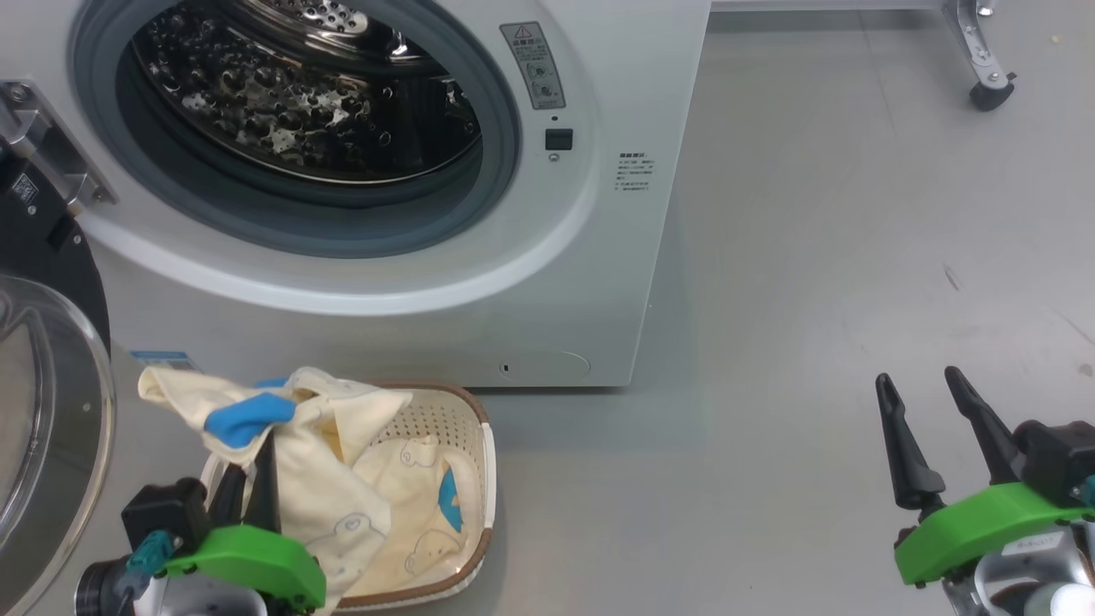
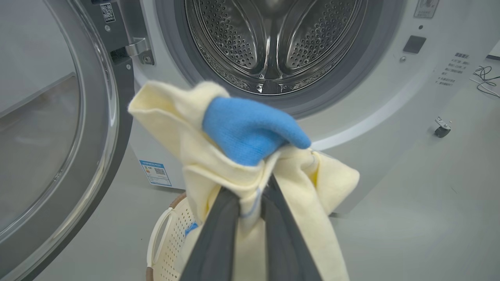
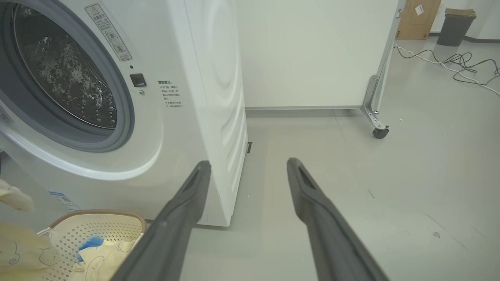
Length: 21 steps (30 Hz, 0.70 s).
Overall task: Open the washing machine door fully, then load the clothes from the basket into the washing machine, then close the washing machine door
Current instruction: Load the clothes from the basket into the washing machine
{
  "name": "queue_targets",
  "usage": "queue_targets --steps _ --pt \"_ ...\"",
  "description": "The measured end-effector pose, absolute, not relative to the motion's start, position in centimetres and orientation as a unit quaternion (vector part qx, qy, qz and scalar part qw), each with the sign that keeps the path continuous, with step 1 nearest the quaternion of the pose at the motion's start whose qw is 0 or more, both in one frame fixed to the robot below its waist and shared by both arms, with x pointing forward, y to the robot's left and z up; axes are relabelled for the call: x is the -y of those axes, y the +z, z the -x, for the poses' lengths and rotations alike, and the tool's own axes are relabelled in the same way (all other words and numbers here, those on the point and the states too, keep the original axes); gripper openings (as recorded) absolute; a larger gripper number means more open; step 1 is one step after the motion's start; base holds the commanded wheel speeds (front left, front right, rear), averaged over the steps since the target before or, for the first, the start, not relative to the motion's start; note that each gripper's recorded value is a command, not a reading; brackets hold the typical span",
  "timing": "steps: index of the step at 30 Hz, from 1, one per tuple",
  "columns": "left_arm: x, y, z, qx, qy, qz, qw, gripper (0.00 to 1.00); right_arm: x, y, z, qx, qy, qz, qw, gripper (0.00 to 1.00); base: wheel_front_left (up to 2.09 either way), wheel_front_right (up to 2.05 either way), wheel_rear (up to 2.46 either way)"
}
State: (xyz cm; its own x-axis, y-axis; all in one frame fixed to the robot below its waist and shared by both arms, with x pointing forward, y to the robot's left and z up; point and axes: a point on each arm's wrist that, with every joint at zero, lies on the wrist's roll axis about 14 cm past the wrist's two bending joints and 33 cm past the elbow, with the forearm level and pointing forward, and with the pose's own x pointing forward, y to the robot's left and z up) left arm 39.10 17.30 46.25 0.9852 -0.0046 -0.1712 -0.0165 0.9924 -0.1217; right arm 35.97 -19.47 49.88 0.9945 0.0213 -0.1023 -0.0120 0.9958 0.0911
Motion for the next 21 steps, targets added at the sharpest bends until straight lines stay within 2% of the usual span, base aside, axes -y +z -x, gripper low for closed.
queue_targets --steps 11,21 --pt "-16.1 46.1 -43.3 -0.109 -0.032 0.064 0.992 0.00 19.9 48.1 -36.7 -0.075 -0.002 -0.054 0.996 1.00 0.00 0.00 0.00" --pt "-14.6 46.1 -52.2 -0.126 -0.080 0.073 0.986 0.00 20.9 46.6 -39.4 -0.071 -0.019 -0.058 0.996 1.00 0.00 0.00 0.00"
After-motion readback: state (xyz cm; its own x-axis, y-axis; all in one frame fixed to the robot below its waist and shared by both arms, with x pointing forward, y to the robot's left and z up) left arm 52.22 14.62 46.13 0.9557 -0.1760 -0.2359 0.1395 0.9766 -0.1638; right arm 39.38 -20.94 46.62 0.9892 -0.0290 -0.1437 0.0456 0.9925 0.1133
